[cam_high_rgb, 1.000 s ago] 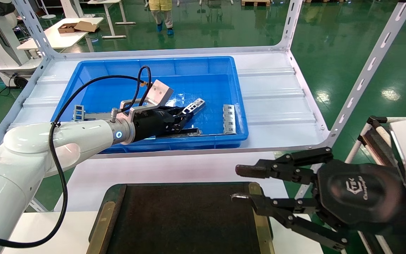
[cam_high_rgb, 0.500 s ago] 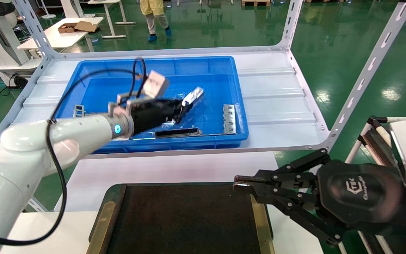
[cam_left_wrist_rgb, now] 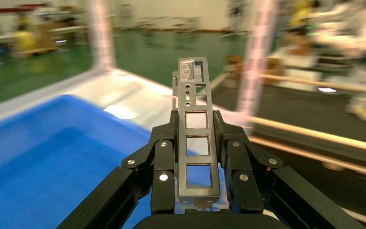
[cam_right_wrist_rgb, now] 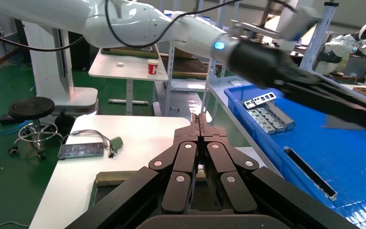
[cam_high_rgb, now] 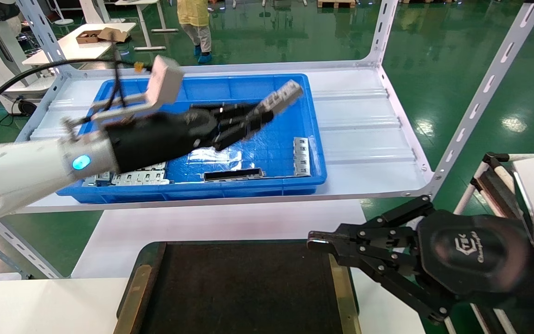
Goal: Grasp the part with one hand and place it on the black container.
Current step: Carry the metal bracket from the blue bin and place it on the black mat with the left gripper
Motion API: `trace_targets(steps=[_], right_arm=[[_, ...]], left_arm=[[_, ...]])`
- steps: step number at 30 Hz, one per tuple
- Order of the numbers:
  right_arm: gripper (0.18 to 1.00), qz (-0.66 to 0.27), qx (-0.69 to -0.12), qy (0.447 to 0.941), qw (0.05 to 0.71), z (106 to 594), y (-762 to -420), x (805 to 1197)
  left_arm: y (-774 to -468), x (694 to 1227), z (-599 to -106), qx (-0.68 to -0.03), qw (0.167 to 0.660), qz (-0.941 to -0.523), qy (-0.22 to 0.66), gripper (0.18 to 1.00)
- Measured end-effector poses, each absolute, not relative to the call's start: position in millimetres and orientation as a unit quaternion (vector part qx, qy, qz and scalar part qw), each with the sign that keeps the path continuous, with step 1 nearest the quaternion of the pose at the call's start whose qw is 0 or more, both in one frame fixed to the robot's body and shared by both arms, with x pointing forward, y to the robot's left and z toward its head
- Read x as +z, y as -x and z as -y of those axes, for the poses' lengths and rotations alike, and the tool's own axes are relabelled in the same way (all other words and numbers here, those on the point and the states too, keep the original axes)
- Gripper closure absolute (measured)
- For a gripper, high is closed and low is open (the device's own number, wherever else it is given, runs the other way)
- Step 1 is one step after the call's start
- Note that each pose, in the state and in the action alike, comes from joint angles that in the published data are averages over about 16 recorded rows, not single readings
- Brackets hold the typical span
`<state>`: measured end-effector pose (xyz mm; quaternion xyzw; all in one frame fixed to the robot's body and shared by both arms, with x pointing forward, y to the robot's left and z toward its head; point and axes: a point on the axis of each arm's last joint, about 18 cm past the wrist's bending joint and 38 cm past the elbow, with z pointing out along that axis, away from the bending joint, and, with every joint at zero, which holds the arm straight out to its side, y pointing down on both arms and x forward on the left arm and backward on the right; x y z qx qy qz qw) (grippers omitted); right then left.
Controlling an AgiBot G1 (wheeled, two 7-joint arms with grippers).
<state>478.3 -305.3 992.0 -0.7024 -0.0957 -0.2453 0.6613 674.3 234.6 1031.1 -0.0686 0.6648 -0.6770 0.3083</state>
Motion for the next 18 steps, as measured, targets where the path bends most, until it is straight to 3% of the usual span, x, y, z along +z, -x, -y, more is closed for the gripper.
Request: trace_targets(steps=[9,18], right_arm=[[0.988,0.096,-0.245,0.702,0.661,305.3,-478.3,992.0],[0.988,0.096,-0.245,0.702,0.661,305.3,-478.3,992.0]], left_arm=[[-606.1,965.9,-244.2,-0.678,0.200,-0.707,0.028,0.863],[-573.4,874.5,-235.0,-0.650,0.140,-0.738,0.118,0.863]])
